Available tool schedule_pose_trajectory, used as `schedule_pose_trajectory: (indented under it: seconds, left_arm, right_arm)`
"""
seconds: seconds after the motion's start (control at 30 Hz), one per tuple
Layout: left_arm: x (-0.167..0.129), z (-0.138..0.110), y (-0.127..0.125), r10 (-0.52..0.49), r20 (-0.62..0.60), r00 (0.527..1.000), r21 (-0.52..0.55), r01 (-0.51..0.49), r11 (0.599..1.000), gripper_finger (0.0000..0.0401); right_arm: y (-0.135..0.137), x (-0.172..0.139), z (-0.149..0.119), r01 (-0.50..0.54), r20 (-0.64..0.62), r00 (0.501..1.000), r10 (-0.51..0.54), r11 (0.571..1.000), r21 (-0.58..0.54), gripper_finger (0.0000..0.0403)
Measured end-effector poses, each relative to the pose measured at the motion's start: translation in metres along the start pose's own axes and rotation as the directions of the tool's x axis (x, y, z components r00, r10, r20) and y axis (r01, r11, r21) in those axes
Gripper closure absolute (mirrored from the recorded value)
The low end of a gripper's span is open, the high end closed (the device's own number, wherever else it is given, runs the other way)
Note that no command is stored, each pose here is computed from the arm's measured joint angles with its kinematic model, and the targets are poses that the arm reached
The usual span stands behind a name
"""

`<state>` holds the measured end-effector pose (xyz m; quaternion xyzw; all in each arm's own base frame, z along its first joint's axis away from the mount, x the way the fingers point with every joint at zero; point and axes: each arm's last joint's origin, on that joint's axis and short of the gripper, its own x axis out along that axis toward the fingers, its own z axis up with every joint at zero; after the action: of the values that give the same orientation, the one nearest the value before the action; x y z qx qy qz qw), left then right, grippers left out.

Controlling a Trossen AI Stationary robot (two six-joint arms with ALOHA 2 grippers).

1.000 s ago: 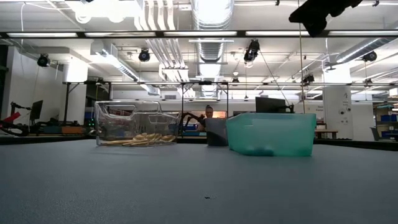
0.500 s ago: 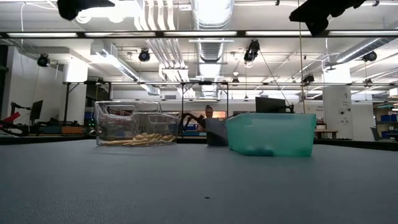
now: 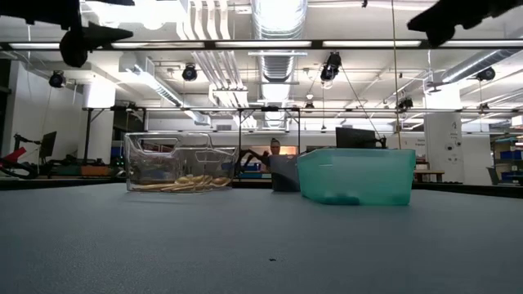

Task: Sort silverware by color (type)
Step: Return to Home Position

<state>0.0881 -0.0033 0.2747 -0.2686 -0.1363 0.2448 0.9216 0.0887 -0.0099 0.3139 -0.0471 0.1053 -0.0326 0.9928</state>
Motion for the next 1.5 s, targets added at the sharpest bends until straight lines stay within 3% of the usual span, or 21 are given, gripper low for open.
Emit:
schedule_pose_trajectory:
  seconds: [0.27, 0.47, 0.67, 1.1, 1.33, 1.5]
  left_arm:
    - [-0.023, 0.013, 0.021, -0.069, 0.112, 0.991, 0.03, 0.066, 0.997, 0.0148]
    - [-0.027, 0.023, 0.017, -0.154, 0.075, 0.985, 0.116, 0.145, 0.983, 0.0148]
    - [-0.025, 0.011, 0.019, -0.178, 0.028, 0.984, 0.13, 0.173, 0.976, 0.0148]
    - [-0.012, -0.069, 0.041, -0.268, -0.015, 0.963, 0.164, 0.267, 0.95, 0.0148]
    - [-0.012, -0.072, 0.042, -0.222, -0.047, 0.974, 0.278, 0.226, 0.934, 0.0148]
    - [-0.011, -0.074, 0.045, -0.158, -0.052, 0.986, 0.36, 0.166, 0.918, 0.0148]
  right_arm:
    - [0.005, -0.029, -0.034, 0.015, 0.131, 0.991, -0.018, 1.0, 0.02, 0.0369]
    - [0.005, -0.045, -0.042, 0.088, 0.251, 0.962, -0.11, 0.991, 0.096, 0.0369]
    - [0.004, -0.038, -0.039, 0.089, 0.277, 0.954, -0.112, 0.991, 0.096, 0.0369]
    - [0.007, 0.005, -0.079, 0.051, 0.402, 0.911, -0.093, 0.992, 0.113, 0.0369]
    - [0.01, 0.028, -0.114, 0.057, 0.463, 0.88, -0.106, 0.991, 0.118, 0.0369]
    - [0.008, 0.031, -0.121, 0.146, 0.406, 0.897, -0.176, 0.984, 0.103, 0.0369]
